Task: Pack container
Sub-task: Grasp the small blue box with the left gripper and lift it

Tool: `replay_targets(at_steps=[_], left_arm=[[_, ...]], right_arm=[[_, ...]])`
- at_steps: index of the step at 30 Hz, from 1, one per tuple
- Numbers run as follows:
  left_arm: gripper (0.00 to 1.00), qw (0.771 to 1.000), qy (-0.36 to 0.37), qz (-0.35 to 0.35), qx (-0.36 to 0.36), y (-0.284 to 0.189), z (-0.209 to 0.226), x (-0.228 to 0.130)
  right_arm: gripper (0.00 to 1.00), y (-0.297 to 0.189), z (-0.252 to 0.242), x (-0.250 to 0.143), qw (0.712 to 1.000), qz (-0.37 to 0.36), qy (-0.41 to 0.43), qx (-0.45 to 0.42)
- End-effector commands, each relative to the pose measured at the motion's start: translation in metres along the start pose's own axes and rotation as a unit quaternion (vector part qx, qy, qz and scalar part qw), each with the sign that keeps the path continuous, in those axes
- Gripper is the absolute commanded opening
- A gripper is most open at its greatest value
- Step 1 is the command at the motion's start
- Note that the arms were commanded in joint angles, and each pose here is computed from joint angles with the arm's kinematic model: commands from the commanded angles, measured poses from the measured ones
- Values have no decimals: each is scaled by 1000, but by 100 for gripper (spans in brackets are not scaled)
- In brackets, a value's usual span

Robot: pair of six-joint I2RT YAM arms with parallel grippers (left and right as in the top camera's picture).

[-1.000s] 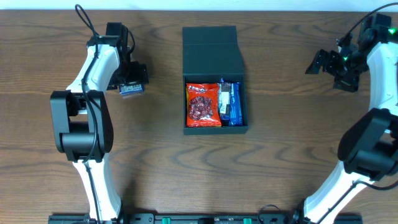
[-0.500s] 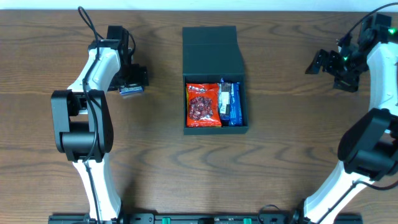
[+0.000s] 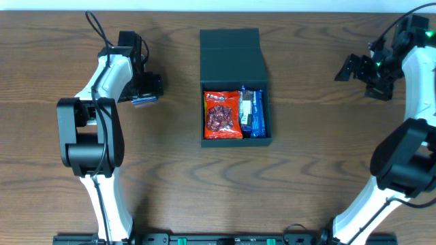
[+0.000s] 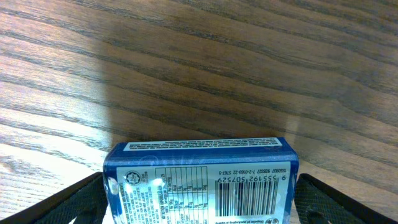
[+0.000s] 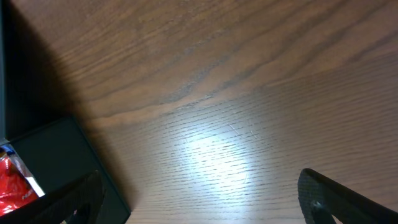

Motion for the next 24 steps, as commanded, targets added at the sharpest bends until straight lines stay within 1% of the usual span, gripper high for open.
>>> replay_targets(at_steps=[1,3,5,6,8,14,17,18,20,24], left_arm=[[95,1000,-9,12,7,8,2,-5],[96,1000,-9,12,7,8,2,-5],[100,1000,-9,12,7,8,2,-5],[93,1000,-11,12,7,8,2,-5],[86,1000,-13,12,7,8,2,-5],[77,1000,-13,12,7,8,2,-5],[69,1000,-13,12,7,8,2,-5],[69,1000,-15,12,7,8,2,-5],[65,1000,-17,12,5,8,2,-5],[56,1000,-17,10,-8,4,0,-2]], right_arm=[[99,-2,5,1,1000,-6,-5,2],[99,-2,4,1,1000,-6,-5,2],[99,-2,5,1,1000,-6,-2,2],[99,-2,4,1,1000,-6,-1,2],[99,-2,4,1,1000,-6,1,2],[99,-2,5,1,1000,-6,0,2],[99,-2,5,1,1000,-6,1,2],[99,-2,5,1,1000,-6,1,2],[99,-2,5,1,1000,-6,1,2],[99,-2,5,1,1000,-6,0,2]])
Point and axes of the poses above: each gripper's point midway between its finger pads, its own y axis out along the fingers, its own z axis along the line the jaws close on, x = y × z, the point moved 10 cm from there along -y, back along the fingers, and after that the axes turned 15 degrees about y, right-handed, at the moved point
